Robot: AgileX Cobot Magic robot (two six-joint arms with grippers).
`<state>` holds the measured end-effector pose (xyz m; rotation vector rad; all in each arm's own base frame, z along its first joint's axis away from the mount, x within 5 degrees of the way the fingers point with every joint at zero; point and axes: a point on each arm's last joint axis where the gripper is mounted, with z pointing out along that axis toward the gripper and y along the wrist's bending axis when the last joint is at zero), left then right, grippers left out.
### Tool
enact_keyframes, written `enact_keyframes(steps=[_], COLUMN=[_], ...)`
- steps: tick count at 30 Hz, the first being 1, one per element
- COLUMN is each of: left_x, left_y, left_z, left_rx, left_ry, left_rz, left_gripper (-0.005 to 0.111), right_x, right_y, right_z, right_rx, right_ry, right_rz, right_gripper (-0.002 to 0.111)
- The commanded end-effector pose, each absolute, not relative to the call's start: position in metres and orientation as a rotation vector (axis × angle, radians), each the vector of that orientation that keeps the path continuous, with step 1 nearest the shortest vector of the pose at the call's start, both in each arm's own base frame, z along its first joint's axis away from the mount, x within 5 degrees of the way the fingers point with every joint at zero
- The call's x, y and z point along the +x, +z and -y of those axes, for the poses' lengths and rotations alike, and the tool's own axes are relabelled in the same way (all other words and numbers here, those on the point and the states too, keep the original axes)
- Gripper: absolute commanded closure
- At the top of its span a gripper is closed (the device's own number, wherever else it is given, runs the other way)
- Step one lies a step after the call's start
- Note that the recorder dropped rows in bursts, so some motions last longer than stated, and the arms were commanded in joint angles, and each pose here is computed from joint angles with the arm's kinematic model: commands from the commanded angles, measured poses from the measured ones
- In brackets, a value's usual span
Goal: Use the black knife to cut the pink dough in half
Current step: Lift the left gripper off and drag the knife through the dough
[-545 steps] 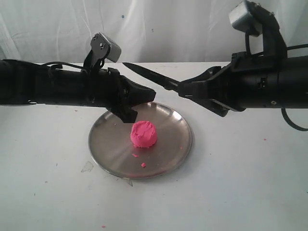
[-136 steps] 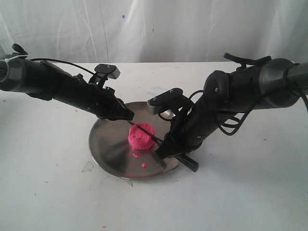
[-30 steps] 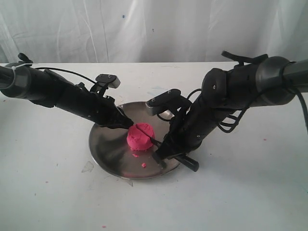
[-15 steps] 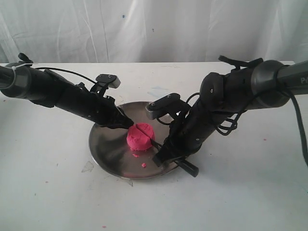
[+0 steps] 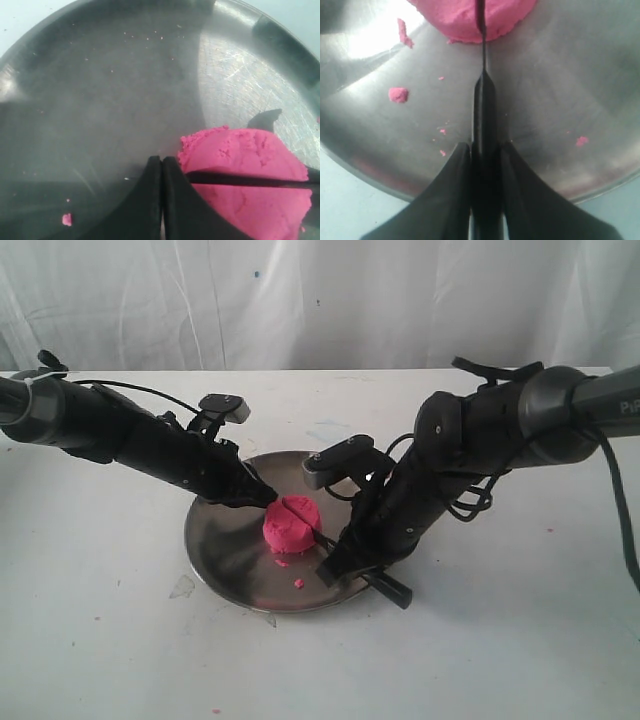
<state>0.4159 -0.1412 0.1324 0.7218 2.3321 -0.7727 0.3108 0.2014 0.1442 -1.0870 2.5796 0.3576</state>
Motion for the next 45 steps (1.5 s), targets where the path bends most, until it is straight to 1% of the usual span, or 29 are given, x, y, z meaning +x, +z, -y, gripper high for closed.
enact_keyframes(steps=[1, 4, 8, 17, 34, 36, 38, 39, 42, 45], left_x=[0.413, 0.413, 0.413, 0.413, 0.413, 0.413, 0.413, 0.415, 0.416, 0.416], left_y=[0.132, 0.132, 0.132, 0.132, 0.132, 0.136, 0.15, 0.162, 0.185, 0.191], left_z=[0.144, 0.144, 0.144, 0.144, 0.144, 0.144, 0.14, 0.135, 0.119, 0.114], left_rx=[0.725, 0.725, 0.725, 0.725, 0.725, 0.731, 0.731, 0.717, 0.681, 0.66], left_ry=[-0.81, -0.81, -0.81, -0.81, -0.81, -0.804, -0.779, -0.749, -0.715, -0.729], left_rz=[-2.335, -2.335, -2.335, -2.335, -2.335, -2.326, -2.296, -2.27, -2.231, -2.228], left_gripper=[0.107, 0.107, 0.107, 0.107, 0.107, 0.107, 0.107, 0.107, 0.107, 0.107], right_x=[0.31, 0.309, 0.309, 0.309, 0.311, 0.313, 0.314, 0.313, 0.312, 0.311], right_y=[0.157, 0.164, 0.165, 0.149, 0.143, 0.146, 0.147, 0.147, 0.146, 0.147], right_z=[-0.203, -0.202, -0.202, -0.203, -0.203, -0.204, -0.205, -0.204, -0.2, -0.201], right_rx=[-1.126, -1.121, -1.12, -1.131, -1.132, -1.123, -1.13, -1.133, -1.14, -1.137], right_ry=[0.359, 0.36, 0.361, 0.361, 0.353, 0.358, 0.357, 0.345, 0.31, 0.313], right_rz=[-2.544, -2.526, -2.524, -2.574, -2.587, -2.584, -2.583, -2.596, -2.63, -2.635], right_gripper=[0.108, 0.108, 0.108, 0.108, 0.108, 0.108, 0.108, 0.108, 0.108, 0.108])
